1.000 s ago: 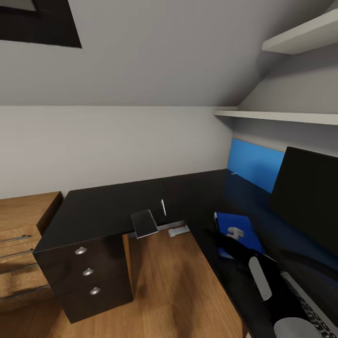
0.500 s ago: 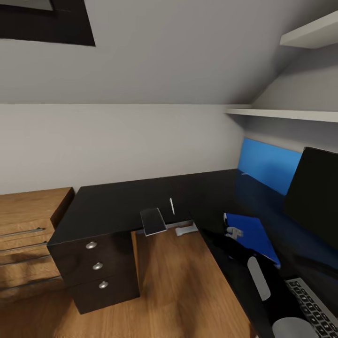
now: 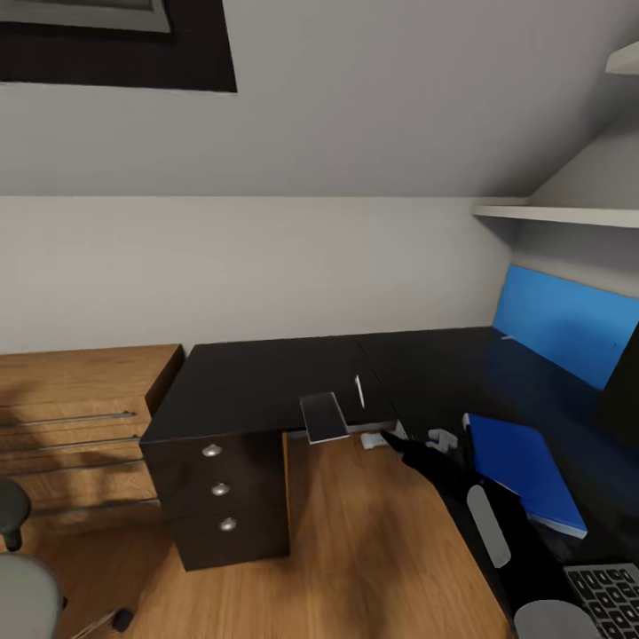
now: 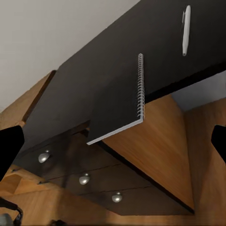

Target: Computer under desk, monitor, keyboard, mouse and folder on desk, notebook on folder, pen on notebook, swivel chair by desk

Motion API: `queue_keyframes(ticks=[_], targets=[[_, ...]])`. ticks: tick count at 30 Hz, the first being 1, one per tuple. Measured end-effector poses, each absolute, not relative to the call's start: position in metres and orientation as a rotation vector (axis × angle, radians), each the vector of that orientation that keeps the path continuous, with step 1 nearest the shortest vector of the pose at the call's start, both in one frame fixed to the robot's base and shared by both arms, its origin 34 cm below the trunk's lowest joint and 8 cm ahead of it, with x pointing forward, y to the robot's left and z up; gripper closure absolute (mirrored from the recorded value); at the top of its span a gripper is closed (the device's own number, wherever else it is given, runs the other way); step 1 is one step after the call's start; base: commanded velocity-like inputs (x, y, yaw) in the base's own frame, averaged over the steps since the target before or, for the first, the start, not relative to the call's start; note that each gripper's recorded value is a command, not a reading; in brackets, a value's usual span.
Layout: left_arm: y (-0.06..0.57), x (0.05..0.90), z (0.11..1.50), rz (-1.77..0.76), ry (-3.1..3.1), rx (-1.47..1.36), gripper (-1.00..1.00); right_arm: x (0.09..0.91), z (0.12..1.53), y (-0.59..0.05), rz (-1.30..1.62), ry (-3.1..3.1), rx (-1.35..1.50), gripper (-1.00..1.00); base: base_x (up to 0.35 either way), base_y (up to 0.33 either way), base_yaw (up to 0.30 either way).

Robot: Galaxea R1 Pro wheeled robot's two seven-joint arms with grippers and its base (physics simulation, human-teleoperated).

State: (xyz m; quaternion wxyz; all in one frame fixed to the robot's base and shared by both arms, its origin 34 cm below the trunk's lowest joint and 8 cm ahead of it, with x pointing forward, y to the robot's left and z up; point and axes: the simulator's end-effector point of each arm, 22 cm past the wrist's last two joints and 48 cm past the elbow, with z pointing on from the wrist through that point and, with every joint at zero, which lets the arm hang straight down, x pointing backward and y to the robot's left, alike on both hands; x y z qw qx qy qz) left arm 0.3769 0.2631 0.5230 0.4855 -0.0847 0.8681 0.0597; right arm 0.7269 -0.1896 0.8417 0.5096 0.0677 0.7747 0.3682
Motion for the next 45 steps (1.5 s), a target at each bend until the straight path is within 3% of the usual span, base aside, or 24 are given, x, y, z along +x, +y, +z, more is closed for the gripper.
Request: queue_keyframes(ticks=[25,45], targets=[[0.264,0.376,0.521,0.15,2.121,-0.213,-1.0,0.731,0.831,-0.187,0.847,1.819,0.178,-1.0,0.0,0.0,0.277],[0.262,0.37,0.512,0.147,2.173,-0.21,-1.0,0.732,0.818,-0.197,0.788,1.795,0.177,-1.0,0.0,0.0,0.031]])
